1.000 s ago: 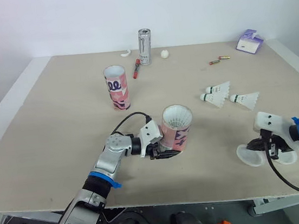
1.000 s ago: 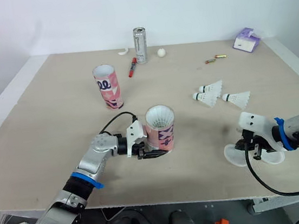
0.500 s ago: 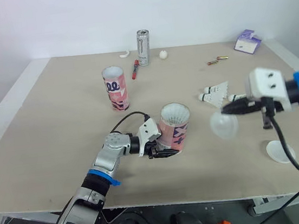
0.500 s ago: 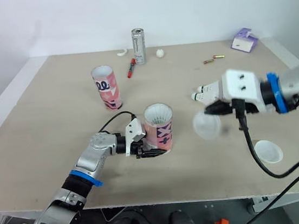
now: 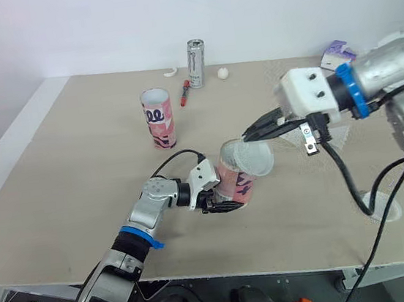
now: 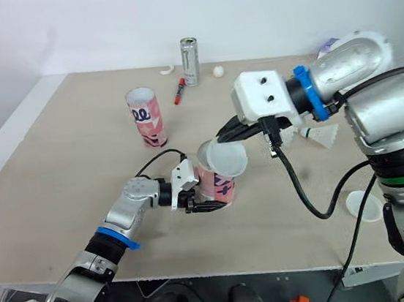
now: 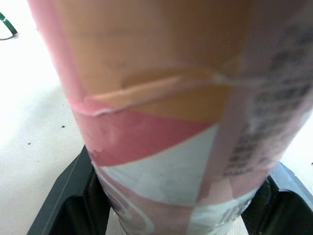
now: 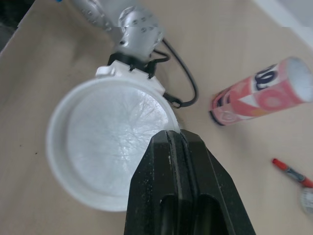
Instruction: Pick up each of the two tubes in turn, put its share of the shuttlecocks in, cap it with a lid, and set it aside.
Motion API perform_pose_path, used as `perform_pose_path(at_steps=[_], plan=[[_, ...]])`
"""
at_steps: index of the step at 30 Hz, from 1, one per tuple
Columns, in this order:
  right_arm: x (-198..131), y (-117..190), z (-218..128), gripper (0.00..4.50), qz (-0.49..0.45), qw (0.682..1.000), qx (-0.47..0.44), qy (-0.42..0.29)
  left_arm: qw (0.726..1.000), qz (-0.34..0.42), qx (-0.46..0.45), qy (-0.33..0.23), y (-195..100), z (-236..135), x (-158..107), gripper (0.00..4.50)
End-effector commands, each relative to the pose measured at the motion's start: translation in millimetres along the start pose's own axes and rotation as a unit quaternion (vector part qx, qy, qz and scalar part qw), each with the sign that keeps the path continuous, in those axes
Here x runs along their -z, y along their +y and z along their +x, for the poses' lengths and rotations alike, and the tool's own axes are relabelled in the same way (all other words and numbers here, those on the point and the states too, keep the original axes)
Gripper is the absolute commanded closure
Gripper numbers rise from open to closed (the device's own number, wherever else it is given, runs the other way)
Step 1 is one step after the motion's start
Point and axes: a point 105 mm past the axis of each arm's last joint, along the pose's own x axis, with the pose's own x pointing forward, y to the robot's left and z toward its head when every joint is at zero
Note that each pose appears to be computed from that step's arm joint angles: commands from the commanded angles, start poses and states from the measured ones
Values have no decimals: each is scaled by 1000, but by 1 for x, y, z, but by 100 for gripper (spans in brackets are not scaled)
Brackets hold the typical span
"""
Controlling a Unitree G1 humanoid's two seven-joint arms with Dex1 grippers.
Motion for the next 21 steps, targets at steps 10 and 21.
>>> perform_pose_path(at_steps=[10,21], plan=[[3,-17,11,443,-68,997,-6,22,997,-43,-3,59,-7,-4,36,155],[3,-19,16,443,-86,996,-14,27,997,-45,-3,58,-7,-3,35,155]])
